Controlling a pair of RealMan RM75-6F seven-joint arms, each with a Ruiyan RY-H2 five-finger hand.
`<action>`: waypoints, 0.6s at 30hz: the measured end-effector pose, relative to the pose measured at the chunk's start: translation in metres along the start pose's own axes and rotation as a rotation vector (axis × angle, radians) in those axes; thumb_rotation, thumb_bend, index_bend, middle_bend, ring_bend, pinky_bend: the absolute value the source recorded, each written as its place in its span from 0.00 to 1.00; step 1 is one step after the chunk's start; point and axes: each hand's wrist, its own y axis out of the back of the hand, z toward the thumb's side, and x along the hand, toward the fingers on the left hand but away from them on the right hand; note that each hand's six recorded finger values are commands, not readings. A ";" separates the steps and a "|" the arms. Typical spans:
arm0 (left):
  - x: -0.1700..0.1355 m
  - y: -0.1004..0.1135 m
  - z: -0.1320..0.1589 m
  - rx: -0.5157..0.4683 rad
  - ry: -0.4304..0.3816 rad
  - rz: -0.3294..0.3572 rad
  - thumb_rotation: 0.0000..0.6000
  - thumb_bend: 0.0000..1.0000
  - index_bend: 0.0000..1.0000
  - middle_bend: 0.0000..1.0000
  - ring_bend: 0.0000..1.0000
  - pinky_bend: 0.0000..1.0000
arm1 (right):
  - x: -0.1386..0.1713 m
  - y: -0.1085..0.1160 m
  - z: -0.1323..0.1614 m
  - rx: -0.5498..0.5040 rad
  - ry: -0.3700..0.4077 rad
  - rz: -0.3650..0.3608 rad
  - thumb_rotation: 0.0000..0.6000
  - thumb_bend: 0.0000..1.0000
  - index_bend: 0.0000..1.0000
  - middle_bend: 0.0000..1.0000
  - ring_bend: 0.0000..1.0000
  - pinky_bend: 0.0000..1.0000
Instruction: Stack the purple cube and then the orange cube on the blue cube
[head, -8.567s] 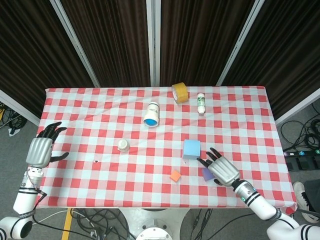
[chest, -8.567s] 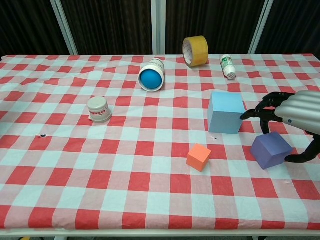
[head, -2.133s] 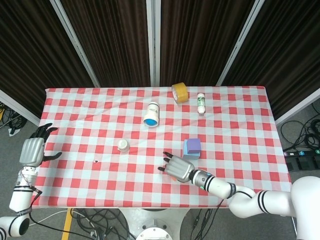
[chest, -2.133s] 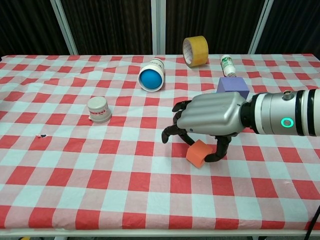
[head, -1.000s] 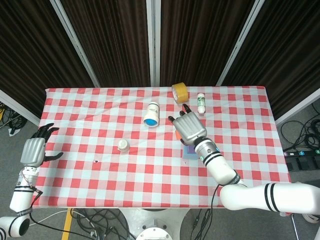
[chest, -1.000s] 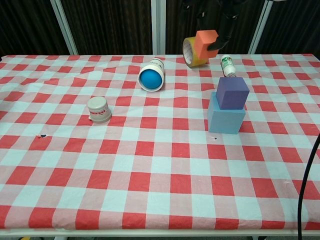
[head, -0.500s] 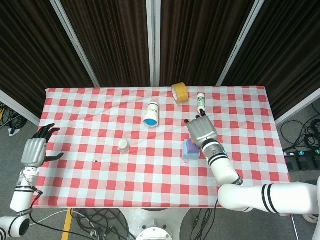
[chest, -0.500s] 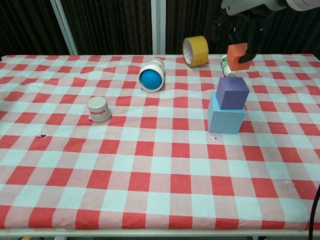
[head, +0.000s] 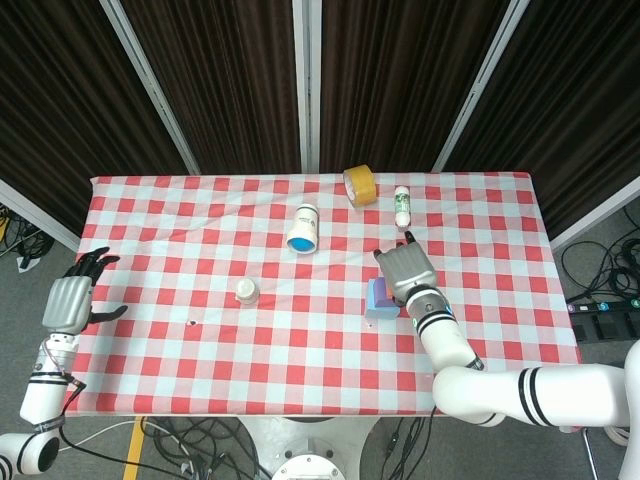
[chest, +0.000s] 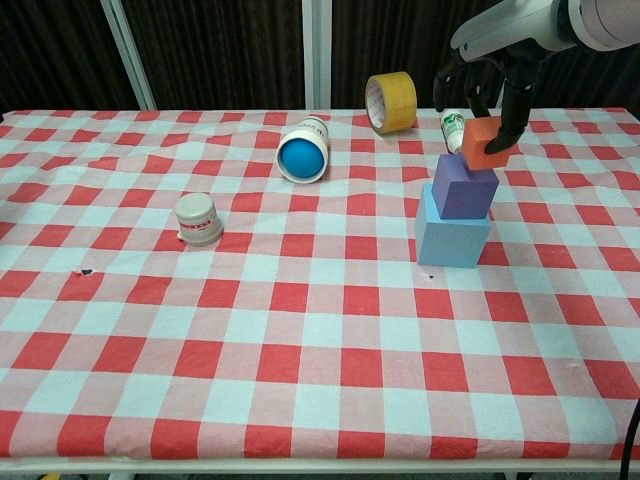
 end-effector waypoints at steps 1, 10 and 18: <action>0.000 0.000 0.000 0.000 0.000 0.000 1.00 0.11 0.28 0.24 0.16 0.29 | -0.001 0.000 0.000 -0.002 0.000 0.002 1.00 0.21 0.21 0.53 0.21 0.00; 0.000 0.000 -0.001 0.002 0.003 -0.001 1.00 0.11 0.28 0.24 0.16 0.29 | -0.007 -0.002 -0.002 -0.035 -0.016 -0.008 1.00 0.21 0.21 0.53 0.22 0.00; 0.000 0.000 -0.002 0.000 0.004 0.000 1.00 0.11 0.28 0.24 0.16 0.29 | -0.006 0.002 -0.002 -0.067 -0.043 -0.045 1.00 0.21 0.22 0.54 0.23 0.00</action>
